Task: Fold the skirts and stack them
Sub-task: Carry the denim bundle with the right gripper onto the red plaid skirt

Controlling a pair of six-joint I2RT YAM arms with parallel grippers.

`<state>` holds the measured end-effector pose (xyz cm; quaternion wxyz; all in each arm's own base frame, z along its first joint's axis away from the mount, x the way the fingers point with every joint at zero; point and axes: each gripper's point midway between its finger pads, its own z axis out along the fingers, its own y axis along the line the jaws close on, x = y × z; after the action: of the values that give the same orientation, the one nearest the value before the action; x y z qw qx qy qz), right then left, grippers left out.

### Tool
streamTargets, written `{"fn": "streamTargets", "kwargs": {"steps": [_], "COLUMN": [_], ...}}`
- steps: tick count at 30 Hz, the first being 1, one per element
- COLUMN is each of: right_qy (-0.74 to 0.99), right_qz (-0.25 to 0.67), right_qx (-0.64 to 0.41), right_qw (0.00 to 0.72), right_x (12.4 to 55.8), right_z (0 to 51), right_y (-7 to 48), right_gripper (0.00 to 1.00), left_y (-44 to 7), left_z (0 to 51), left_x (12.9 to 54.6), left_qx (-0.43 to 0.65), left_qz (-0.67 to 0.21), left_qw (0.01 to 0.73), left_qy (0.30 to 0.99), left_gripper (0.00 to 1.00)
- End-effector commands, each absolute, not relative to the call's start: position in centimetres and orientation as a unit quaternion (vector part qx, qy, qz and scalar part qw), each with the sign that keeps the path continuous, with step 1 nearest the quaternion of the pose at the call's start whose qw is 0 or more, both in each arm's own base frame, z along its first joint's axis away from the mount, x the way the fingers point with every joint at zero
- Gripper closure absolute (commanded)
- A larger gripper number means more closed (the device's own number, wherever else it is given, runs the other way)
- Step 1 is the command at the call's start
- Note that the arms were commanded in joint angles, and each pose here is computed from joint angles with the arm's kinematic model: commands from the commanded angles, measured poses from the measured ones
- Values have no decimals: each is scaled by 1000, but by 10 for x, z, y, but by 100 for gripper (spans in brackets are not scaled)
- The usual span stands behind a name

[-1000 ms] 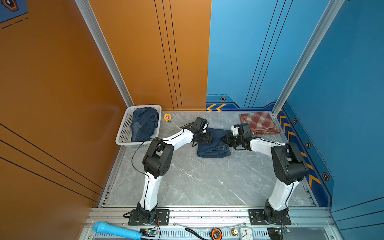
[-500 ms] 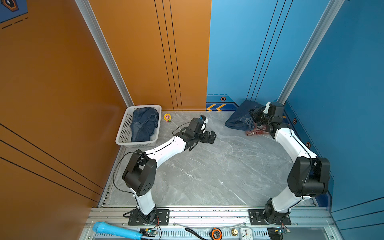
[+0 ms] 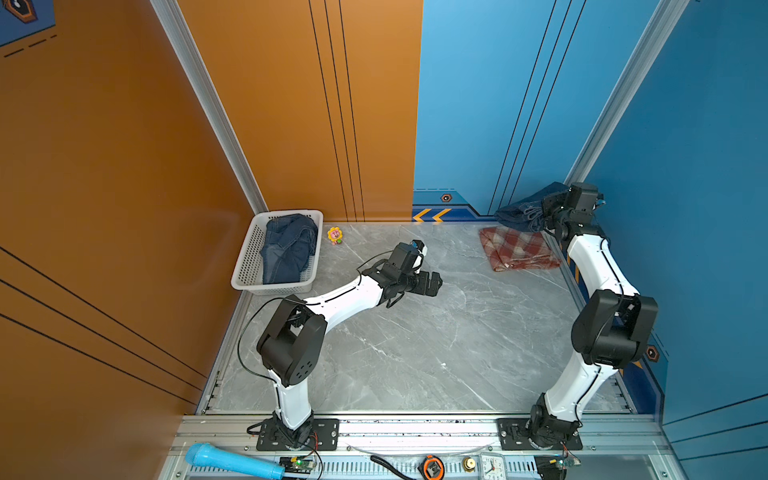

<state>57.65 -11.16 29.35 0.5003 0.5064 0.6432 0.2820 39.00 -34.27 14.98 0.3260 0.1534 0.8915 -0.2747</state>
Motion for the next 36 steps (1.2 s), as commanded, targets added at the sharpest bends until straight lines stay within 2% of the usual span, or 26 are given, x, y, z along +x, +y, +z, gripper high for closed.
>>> {"fn": "streamTargets", "kwargs": {"steps": [1, 6, 7, 12, 16, 20, 22, 26, 28, 30, 32, 36], "right_qy": [601, 591, 596, 592, 592, 599, 612, 647, 673, 696, 715, 761], "right_qz": [293, 303, 298, 309, 319, 317, 308, 277, 256, 235, 216, 176], "right_qx": [532, 546, 555, 575, 591, 619, 624, 614, 600, 582, 563, 519], "right_qw": [519, 510, 499, 472, 445, 397, 376, 357, 349, 349, 353, 347], "right_x": [594, 616, 622, 629, 623, 596, 582, 555, 546, 539, 531, 514], "right_z": [310, 295, 275, 243, 214, 157, 130, 118, 117, 122, 131, 144], "right_y": [-133, -142, -144, -146, -139, -127, -121, -118, -117, -117, -117, -114], "right_gripper": [100, 100, 100, 100, 100, 97, 86, 43, 28, 21, 8, 1], "left_y": [-353, -355, -355, -356, -355, -359, -360, -362, -361, -361, -359, -355], "left_z": [152, 146, 145, 144, 140, 138, 136, 133, 133, 132, 132, 131], "left_x": [388, 387, 387, 390, 388, 390, 389, 390, 391, 391, 392, 393], "left_qx": [156, 159, 158, 157, 157, 158, 157, 159, 158, 159, 158, 155], "left_qz": [-288, -285, -284, -284, -278, -283, -286, -287, -287, -287, -286, -285], "left_qw": [315, 301, 300, 299, 286, 282, 278, 275, 274, 273, 274, 274], "left_qy": [891, 896, 897, 897, 903, 903, 903, 904, 904, 904, 904, 905], "left_gripper": [0, 0, 0, 0, 0, 0, 0, 0, 0, 0, 0, 0]}}
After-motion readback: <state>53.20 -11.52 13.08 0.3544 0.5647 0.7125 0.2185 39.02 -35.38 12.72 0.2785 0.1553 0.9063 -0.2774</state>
